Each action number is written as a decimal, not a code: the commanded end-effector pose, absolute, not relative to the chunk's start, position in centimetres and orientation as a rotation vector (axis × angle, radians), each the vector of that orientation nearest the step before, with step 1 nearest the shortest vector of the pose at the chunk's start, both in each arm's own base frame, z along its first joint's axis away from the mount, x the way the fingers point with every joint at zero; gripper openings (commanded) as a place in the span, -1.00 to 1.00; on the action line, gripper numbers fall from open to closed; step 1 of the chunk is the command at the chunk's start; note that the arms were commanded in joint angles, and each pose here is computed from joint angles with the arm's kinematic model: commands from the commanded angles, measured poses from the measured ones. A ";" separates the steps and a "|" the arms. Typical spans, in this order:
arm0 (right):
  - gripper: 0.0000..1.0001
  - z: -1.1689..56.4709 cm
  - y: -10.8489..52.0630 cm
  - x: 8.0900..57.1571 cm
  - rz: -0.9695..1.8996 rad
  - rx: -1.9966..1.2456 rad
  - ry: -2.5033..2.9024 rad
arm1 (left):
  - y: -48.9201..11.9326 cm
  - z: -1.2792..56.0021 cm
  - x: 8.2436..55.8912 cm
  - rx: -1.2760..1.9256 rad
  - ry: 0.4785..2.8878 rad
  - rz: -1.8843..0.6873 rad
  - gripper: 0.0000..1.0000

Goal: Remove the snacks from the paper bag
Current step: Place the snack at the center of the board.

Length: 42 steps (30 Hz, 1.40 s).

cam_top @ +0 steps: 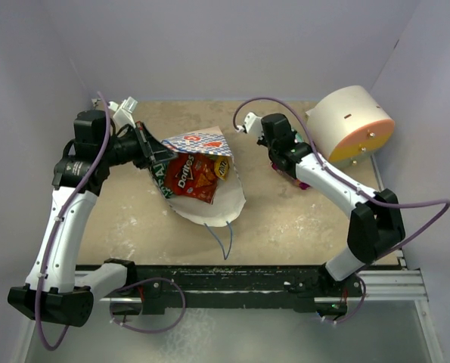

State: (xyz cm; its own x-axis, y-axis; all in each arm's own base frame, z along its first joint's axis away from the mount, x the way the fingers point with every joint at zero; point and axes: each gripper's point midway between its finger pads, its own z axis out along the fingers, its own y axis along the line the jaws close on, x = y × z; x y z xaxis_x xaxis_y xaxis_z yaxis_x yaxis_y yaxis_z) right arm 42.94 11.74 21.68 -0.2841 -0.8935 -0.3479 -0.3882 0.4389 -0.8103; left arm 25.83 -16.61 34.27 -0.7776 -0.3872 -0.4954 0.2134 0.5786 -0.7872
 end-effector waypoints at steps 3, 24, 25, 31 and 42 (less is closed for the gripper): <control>-1.00 24.6 12.0 44.0 -0.825 -1.124 1.723 | -16.8 35.3 25.5 -0.112 2.131 -1.200 -1.00; -1.00 17.4 10.0 40.6 -0.547 -1.701 1.342 | -17.3 34.7 26.3 -0.079 2.146 -1.233 -1.00; -1.00 17.0 10.0 40.6 -0.546 -1.700 1.339 | -17.3 34.6 26.3 -0.083 2.148 -1.233 -1.00; -0.86 14.6 10.1 39.6 -0.522 -1.715 1.331 | -17.3 34.2 26.2 -0.088 2.152 -1.237 -1.00; 0.54 19.1 12.8 33.8 -0.184 -1.591 1.387 | -17.4 34.2 26.4 -0.078 2.145 -1.242 -1.00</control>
State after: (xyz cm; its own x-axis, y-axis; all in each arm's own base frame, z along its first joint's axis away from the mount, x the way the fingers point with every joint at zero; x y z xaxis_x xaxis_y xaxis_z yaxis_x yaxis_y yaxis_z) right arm 36.68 9.30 13.45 0.2690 -0.9277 -0.2589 -0.6415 0.0280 -0.7666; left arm 26.49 -17.05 33.45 -0.8036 -0.3690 -0.4670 0.2045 0.5658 -0.7988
